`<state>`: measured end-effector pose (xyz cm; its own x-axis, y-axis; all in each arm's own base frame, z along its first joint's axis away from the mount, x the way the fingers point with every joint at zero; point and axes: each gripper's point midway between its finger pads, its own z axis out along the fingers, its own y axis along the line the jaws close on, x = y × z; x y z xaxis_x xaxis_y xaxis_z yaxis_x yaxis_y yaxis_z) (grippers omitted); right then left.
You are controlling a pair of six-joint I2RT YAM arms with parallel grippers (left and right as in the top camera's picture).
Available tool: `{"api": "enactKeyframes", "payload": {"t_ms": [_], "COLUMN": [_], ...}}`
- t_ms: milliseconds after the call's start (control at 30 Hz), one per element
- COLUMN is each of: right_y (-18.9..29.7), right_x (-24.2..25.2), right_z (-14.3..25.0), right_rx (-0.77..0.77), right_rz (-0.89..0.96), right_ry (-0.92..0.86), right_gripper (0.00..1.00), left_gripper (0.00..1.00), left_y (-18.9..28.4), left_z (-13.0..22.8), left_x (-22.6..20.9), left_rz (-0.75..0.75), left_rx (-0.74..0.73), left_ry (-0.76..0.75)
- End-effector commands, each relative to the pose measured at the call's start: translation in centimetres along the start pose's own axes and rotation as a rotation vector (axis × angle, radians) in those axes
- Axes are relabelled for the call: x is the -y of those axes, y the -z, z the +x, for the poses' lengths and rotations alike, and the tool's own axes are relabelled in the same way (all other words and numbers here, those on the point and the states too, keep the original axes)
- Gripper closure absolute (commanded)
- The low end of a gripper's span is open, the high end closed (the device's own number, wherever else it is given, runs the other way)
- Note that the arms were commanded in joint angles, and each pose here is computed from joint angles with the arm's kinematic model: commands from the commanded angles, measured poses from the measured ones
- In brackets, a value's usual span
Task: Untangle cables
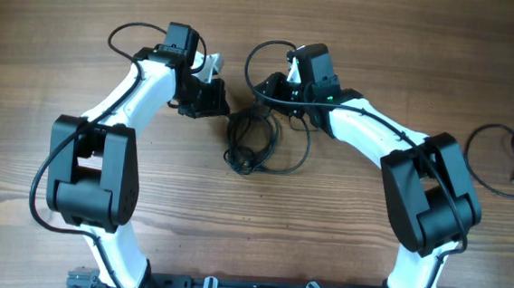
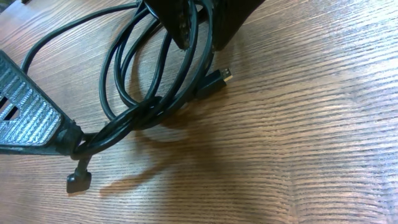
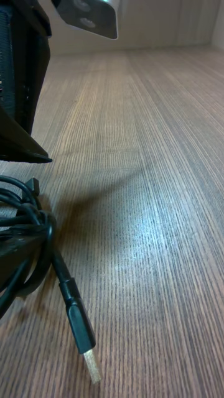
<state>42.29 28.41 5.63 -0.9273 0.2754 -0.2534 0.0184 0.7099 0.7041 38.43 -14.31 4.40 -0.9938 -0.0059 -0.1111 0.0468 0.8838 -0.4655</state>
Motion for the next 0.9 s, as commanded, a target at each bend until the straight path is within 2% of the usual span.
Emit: {"api": "enactKeyframes", "payload": {"t_ms": [0,433,867], "right_y": [-0.5,-0.7,-1.9], "right_x": [0.7,1.2,1.1], "right_z": [0.4,2.0,2.5], "right_rx": [-0.012,-0.062,0.052], "right_rz": [0.032,0.059,0.165], "right_ry": [-0.066,-0.134,-0.192], "right_gripper": [0.66,0.69,0.71], "left_gripper": [0.85,0.88,0.88], "left_y": [-1.9,-4.7,-5.1], "left_z": [1.0,1.1,1.2], "left_x": [-0.6,-1.5,-1.8], "left_rz": [-0.014,-0.022,-0.023], "left_rx": [-0.053,-0.08,-0.087], "left_ry": [0.031,0.033,0.035]}}
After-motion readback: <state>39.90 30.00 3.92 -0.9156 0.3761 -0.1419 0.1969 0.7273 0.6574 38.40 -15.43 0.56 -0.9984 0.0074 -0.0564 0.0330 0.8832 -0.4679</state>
